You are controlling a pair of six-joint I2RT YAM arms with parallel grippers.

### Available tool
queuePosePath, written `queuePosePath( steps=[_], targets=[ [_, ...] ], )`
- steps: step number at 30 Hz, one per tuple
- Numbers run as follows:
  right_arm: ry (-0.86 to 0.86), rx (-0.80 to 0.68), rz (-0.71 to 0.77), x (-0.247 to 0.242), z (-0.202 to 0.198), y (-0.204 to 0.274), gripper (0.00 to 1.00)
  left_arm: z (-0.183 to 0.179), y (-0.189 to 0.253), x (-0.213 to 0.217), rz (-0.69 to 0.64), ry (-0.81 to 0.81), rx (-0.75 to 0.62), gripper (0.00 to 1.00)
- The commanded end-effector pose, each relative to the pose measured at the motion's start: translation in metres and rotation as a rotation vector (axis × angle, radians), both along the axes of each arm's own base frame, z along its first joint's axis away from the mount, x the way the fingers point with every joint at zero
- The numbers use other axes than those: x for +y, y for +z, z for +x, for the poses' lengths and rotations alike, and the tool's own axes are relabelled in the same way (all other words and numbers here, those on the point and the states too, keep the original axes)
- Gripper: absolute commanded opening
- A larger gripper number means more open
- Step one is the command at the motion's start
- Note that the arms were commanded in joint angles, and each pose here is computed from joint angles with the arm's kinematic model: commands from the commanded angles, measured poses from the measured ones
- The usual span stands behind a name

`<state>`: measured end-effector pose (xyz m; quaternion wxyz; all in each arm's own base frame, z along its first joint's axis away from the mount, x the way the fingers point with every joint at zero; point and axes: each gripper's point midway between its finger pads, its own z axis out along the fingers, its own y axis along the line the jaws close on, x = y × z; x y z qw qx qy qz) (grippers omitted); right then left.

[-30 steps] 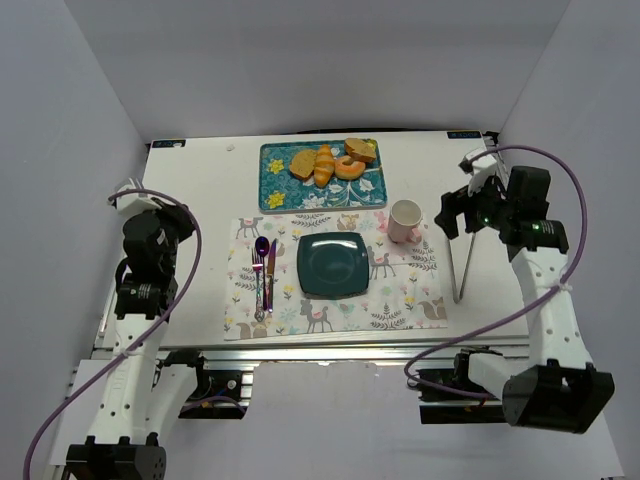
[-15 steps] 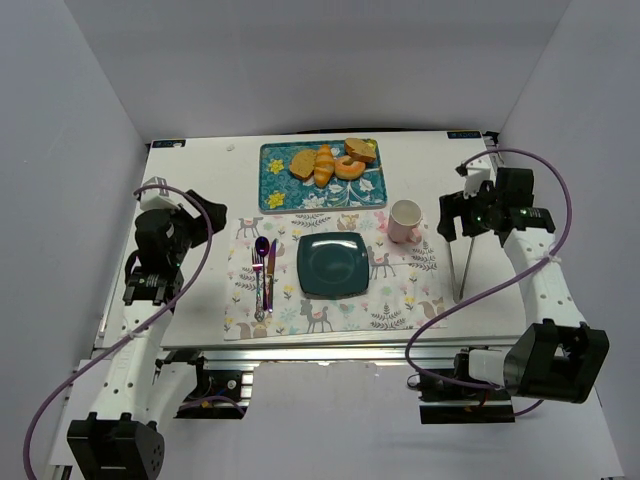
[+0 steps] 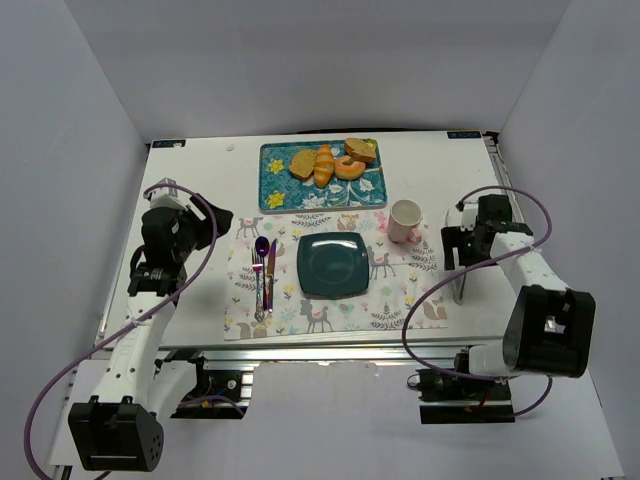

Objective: Place the bread

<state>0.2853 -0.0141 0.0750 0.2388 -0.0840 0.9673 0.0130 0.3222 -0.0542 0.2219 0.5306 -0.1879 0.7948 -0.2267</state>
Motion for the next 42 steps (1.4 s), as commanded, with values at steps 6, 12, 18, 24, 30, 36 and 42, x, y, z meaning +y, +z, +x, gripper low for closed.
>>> queuePosePath(
  steps=[6, 12, 18, 24, 30, 36, 42],
  targets=[
    [-0.132, 0.035, -0.031, -0.015, 0.015, -0.033, 0.8, -0.001, -0.003, 0.0, -0.012, 0.011, -0.005, 0.83],
    [-0.178, 0.037, -0.011, -0.015, 0.021, -0.053, 0.76, -0.003, -0.005, 0.003, -0.019, 0.032, -0.003, 0.83],
    [-0.216, 0.059, -0.004, -0.016, 0.023, -0.072, 0.66, -0.005, -0.006, 0.004, -0.02, 0.043, 0.004, 0.83],
    [-0.243, 0.108, 0.03, -0.011, 0.011, -0.085, 0.35, -0.006, -0.004, 0.006, -0.026, 0.059, -0.001, 0.83],
    [-0.189, 0.0, -0.002, -0.023, 0.03, -0.054, 0.03, -0.007, -0.002, 0.006, -0.033, 0.061, -0.011, 0.83],
    [0.145, -0.324, 0.007, -0.003, 0.08, 0.051, 0.13, -0.003, 0.002, 0.005, -0.041, 0.054, -0.027, 0.84],
    [0.316, -0.497, 0.111, 0.029, 0.091, 0.119, 0.35, 0.001, 0.005, 0.003, -0.051, 0.049, -0.038, 0.84]
  ],
)
